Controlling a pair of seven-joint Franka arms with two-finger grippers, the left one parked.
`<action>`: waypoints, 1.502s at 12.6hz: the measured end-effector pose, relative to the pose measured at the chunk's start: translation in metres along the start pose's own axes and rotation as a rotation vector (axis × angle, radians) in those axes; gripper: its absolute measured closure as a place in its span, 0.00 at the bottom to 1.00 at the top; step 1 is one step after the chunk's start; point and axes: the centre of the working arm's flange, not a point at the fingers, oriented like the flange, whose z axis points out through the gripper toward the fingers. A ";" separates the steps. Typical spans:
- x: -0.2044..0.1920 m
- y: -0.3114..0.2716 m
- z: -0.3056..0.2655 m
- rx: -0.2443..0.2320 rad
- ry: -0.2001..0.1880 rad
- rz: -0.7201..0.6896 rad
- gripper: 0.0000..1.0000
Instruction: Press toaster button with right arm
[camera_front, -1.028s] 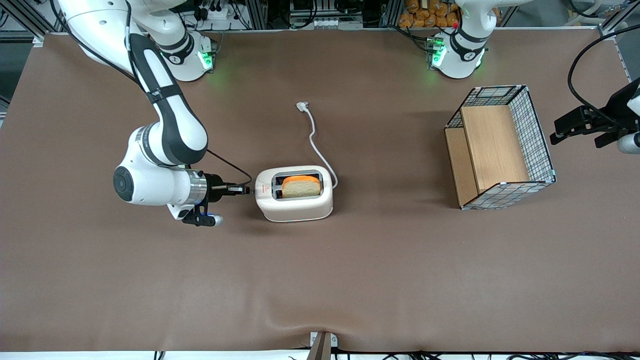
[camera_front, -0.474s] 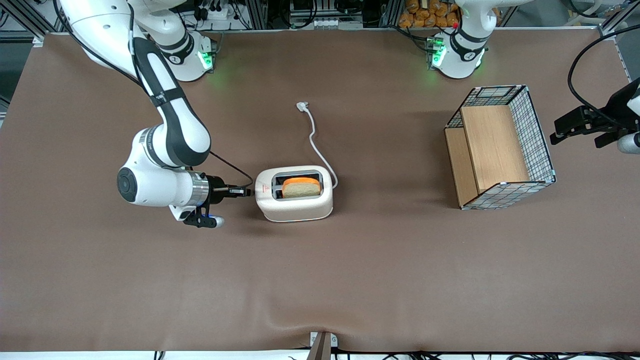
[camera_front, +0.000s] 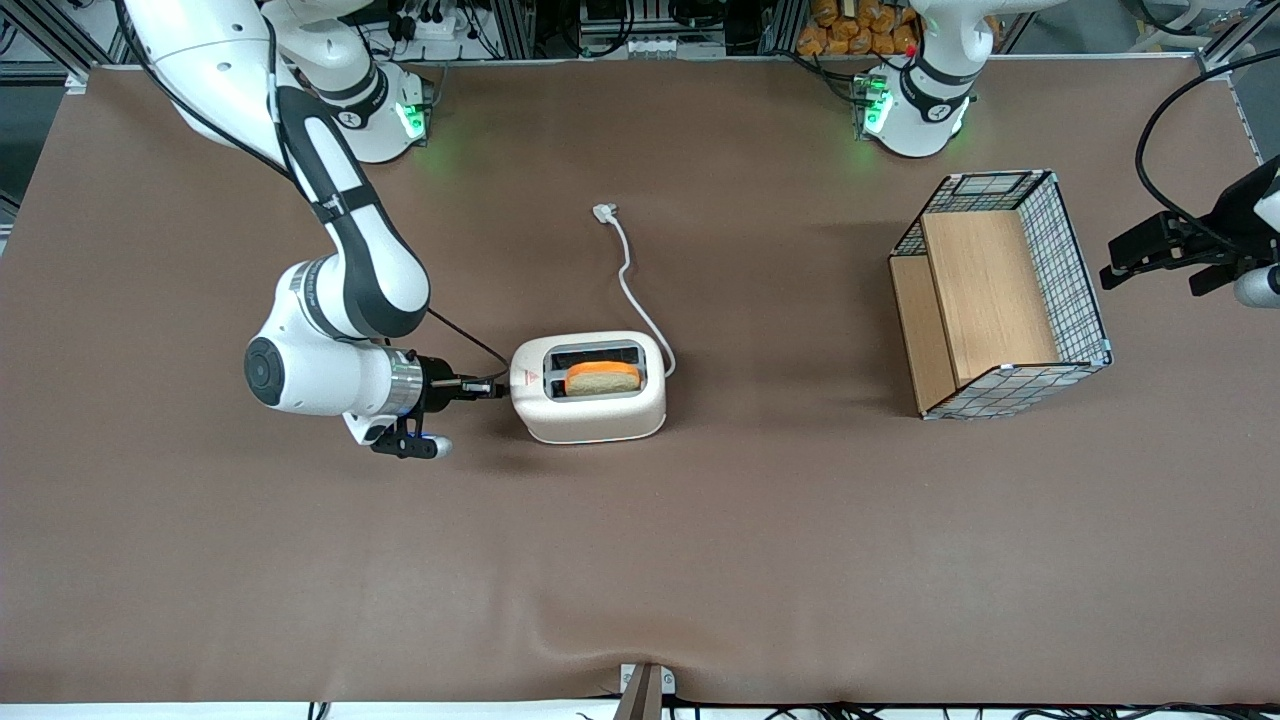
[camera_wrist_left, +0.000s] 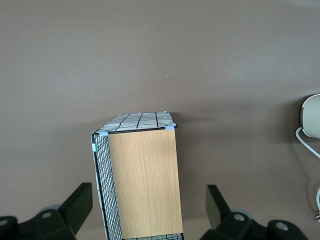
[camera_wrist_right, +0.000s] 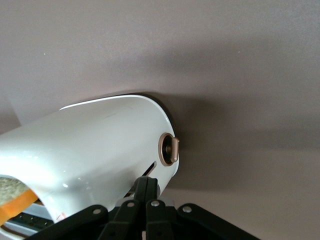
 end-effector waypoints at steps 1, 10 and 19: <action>0.000 0.001 0.003 -0.002 0.005 -0.001 0.99; 0.004 0.008 0.021 -0.014 0.015 -0.015 0.99; 0.004 0.009 0.025 -0.016 0.019 -0.027 0.99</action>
